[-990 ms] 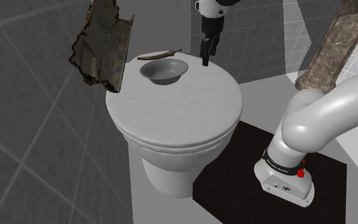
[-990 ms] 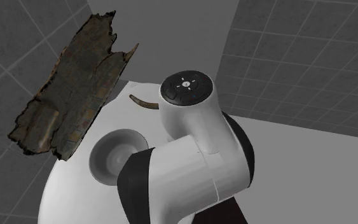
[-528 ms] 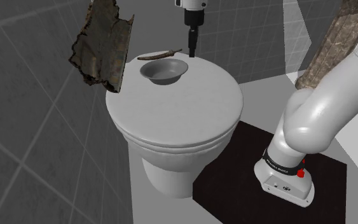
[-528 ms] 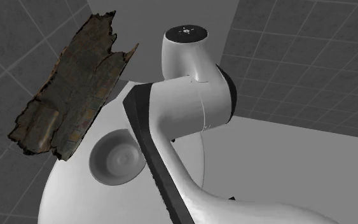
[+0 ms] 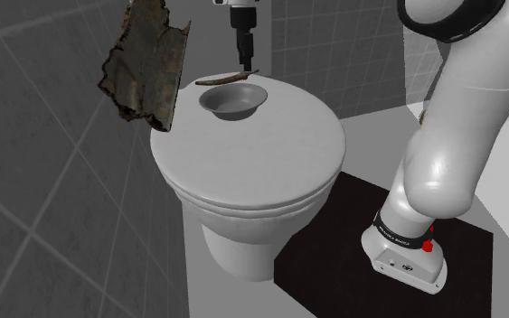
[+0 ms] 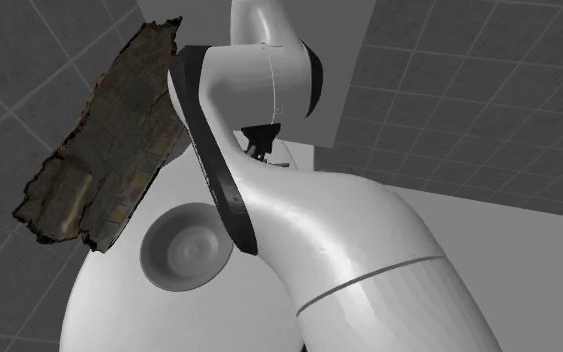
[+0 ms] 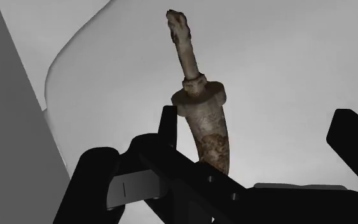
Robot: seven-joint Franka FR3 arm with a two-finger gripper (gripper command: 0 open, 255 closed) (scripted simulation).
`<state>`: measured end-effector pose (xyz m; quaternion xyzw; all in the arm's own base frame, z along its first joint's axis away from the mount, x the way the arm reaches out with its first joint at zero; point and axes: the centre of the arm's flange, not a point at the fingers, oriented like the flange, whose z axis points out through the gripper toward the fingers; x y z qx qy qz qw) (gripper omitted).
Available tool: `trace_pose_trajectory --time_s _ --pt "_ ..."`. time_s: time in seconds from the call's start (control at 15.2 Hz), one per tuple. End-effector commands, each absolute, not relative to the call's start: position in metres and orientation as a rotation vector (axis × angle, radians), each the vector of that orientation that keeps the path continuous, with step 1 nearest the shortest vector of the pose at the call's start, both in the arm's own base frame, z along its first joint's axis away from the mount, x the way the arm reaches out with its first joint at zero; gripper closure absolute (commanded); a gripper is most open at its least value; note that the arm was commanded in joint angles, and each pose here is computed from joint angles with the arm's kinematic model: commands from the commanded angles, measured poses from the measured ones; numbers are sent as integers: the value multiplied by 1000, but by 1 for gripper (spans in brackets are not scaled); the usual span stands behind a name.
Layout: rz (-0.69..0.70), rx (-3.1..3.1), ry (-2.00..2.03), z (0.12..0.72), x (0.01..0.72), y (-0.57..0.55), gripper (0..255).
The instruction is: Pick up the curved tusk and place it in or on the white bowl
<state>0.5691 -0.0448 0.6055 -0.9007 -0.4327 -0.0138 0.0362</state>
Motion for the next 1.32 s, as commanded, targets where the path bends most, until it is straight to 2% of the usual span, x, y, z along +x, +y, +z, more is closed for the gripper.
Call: trace_pose_trajectory --time_s 0.0,0.13,0.66,1.19,1.25 --pt "-35 -2677 -1452 608 596 -33 0" --pt "-27 -2593 -1557 610 621 -22 0" --pt "-27 -2593 -1557 571 619 -18 0" --pt "-27 -2593 -1557 571 619 -18 0" --pt "-27 -2593 -1557 571 619 -18 255"
